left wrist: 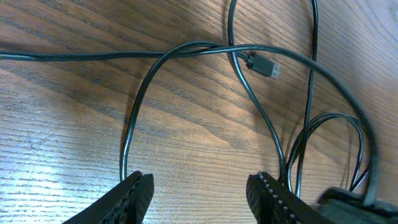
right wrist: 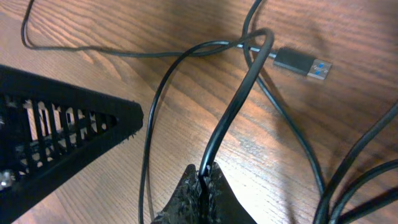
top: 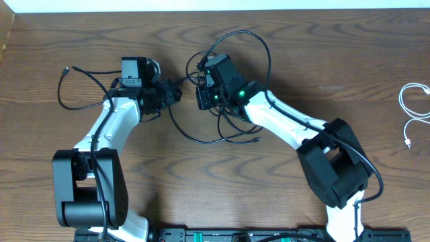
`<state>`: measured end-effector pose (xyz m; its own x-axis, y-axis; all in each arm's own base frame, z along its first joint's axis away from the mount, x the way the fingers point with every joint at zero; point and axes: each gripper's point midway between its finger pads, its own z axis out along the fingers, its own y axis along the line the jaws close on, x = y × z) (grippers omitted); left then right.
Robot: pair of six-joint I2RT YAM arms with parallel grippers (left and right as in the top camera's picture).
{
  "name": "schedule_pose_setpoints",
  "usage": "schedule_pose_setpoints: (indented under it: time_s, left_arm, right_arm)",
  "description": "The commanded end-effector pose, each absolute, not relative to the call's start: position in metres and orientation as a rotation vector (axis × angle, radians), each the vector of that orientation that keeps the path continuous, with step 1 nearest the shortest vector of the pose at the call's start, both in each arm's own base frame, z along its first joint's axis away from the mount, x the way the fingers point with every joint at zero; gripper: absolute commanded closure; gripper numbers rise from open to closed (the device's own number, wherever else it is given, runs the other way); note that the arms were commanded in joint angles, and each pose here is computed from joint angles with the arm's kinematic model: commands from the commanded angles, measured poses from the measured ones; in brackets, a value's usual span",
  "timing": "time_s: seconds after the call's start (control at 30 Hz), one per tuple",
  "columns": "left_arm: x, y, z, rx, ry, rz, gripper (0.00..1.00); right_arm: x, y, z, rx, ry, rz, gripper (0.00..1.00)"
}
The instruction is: Untangle cables
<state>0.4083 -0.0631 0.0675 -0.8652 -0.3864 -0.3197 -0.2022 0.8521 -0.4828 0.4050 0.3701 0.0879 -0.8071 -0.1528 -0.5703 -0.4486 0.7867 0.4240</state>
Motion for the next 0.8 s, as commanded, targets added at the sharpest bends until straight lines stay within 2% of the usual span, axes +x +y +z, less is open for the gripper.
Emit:
schedule_pose_setpoints:
  time_s: [0.0,0.2,0.57,0.77]
  left_arm:
    - [0.414,-0.060,0.071,-0.426,2.605,-0.599,0.45]
    - [0.414,-0.060,0.071,-0.426,2.606,-0.599,0.45]
    - [0.414,-0.060,0.071,-0.426,2.606,-0.599,0.45]
    - [0.414,-0.060,0.071,-0.426,2.606,-0.599,0.45]
  right_arm:
    - [0.412,0.368,0.155,-0.503,2.290,0.765,0.99]
    - [0.405,0.365,0.212,-0.505,2.173,0.802,0.99]
    - [0.389,0.353,0.348,-0.544,1.784,0.842,0.99]
    - [0.388,0.335,0.381,-0.577,1.670,0.722,0.99]
